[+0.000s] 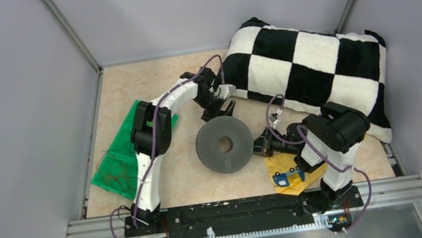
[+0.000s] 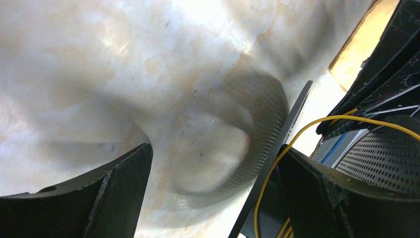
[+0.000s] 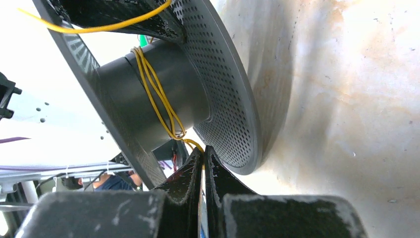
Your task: Wrap the cables
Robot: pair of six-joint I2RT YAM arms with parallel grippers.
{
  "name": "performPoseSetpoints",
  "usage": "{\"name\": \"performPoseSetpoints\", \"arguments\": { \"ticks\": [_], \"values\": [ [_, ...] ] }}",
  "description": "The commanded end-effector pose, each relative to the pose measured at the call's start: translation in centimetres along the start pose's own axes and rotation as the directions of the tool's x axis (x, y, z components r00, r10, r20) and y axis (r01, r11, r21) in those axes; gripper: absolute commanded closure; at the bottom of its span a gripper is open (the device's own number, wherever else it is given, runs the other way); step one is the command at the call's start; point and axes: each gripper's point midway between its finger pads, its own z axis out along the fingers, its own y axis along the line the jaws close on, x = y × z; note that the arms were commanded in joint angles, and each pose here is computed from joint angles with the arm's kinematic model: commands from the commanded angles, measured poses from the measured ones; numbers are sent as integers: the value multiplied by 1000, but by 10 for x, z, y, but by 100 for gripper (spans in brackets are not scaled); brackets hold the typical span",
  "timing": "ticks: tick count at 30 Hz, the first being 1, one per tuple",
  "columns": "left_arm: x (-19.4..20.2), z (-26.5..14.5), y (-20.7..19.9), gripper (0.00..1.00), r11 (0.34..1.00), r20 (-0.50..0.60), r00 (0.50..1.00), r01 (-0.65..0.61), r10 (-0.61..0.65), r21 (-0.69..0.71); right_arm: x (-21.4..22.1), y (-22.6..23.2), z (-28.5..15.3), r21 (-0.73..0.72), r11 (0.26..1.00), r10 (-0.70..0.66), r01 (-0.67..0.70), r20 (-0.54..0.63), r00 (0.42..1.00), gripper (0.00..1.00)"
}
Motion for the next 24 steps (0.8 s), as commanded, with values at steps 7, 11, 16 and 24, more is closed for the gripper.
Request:
{"name": "performPoseSetpoints", "arguments": {
  "ticks": [7,11,16,24],
  "values": [
    [-39,-34,32,4,958,196,970,-85,142,-276,-16,62,1,-243,957,-147,160,71,987,100],
    [-34,-29,28,18,967,187,973,-90,137,-239,-18,65,2,-253,954,-146,160,72,987,100],
    [-27,-22,23,2,974,169,978,-89,125,-207,-18,66,3,-255,954,-145,159,72,987,100],
    [-29,-34,5,2,947,247,922,-254,298,-194,-16,69,2,-268,951,-143,154,61,988,100]
  ]
}}
